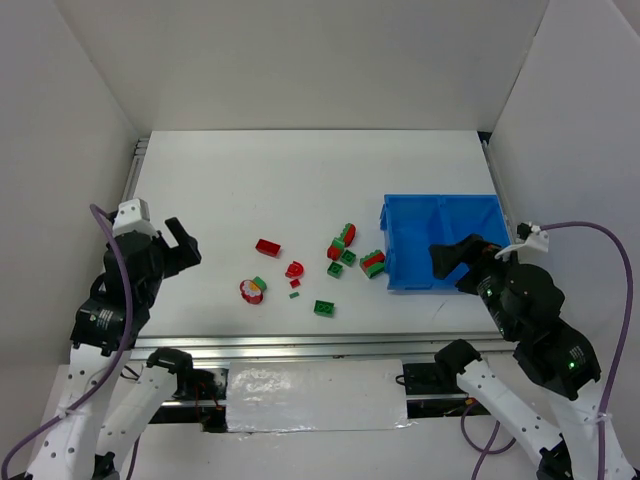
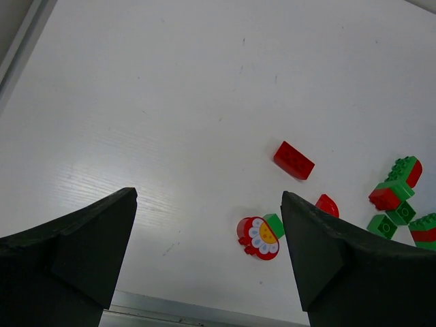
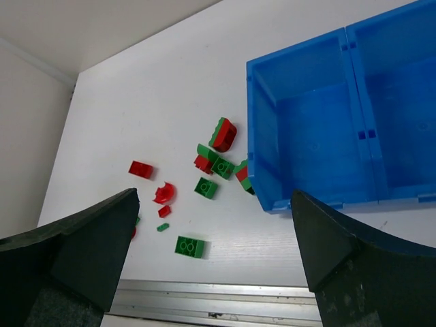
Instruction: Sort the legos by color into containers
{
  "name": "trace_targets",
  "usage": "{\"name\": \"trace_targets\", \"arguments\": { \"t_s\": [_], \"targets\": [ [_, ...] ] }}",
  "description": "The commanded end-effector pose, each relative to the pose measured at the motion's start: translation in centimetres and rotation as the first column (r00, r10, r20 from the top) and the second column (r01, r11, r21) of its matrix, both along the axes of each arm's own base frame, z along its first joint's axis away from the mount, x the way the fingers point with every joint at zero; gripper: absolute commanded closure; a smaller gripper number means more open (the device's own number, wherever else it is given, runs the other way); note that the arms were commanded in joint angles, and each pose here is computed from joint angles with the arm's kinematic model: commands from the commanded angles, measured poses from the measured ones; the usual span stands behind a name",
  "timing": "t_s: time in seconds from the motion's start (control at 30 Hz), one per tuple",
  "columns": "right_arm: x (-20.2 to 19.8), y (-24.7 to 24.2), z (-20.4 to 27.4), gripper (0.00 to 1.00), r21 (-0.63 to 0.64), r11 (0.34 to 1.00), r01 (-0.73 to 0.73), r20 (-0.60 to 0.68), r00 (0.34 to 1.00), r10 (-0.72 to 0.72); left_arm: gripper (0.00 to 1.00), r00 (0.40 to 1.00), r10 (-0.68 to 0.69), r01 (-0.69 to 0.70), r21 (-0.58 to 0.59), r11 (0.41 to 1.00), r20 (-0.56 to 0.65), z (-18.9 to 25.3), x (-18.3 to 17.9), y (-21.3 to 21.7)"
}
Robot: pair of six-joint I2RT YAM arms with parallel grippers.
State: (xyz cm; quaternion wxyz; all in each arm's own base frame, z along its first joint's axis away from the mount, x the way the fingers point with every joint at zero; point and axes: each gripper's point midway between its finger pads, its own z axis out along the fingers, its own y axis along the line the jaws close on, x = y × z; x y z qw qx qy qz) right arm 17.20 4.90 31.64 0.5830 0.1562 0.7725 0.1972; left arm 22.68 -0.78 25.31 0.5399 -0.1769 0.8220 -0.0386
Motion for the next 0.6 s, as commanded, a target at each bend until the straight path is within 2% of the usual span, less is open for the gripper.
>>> {"name": "trace_targets", "arguments": {
  "t_s": [0.0,0.13,0.23,0.27,0.33,0.43,0.57],
  "targets": [
    [0.4,0.3,0.5,0.00,-0.004,1.000,-0.008,0.007,1.000,0.008,0.00,0.999,-0.020,0.020,-0.008,1.000,0.044,1.3,0.8,-0.5],
    [1.0,3.5,0.3,0.00,0.019,0.988,-0.154,0.015,0.988,0.154,0.01,0.999,-0.015,0.015,-0.008,1.000,0.044,1.3,0.8,-0.4],
    [2.1,7.5,-1.4,0.00,0.081,0.955,-0.284,-0.089,0.953,0.291,0.01,0.999,-0.009,0.009,-0.007,1.000,0.045,1.3,0.7,-0.3],
    [2.7,8.6,-1.8,0.00,0.121,0.946,-0.301,-0.114,0.942,0.314,0.00,0.999,-0.007,0.008,-0.008,1.000,0.048,1.4,0.7,-0.2],
    [3.7,11.0,-3.6,0.00,0.123,0.937,-0.327,-0.183,0.920,0.346,0.00,0.999,-0.006,0.007,-0.007,1.000,0.049,1.4,0.7,-0.2],
    [5.2,13.1,-5.5,0.00,0.064,0.966,-0.250,-0.231,0.938,0.258,0.01,0.999,-0.002,0.002,-0.008,1.000,0.042,1.2,0.7,-0.1],
    [6.1,17.0,-8.0,0.00,-0.040,0.968,-0.246,-0.323,0.920,0.220,0.00,0.999,-0.001,0.001,-0.006,1.000,0.039,1.1,0.7,-0.1]
  ]
}}
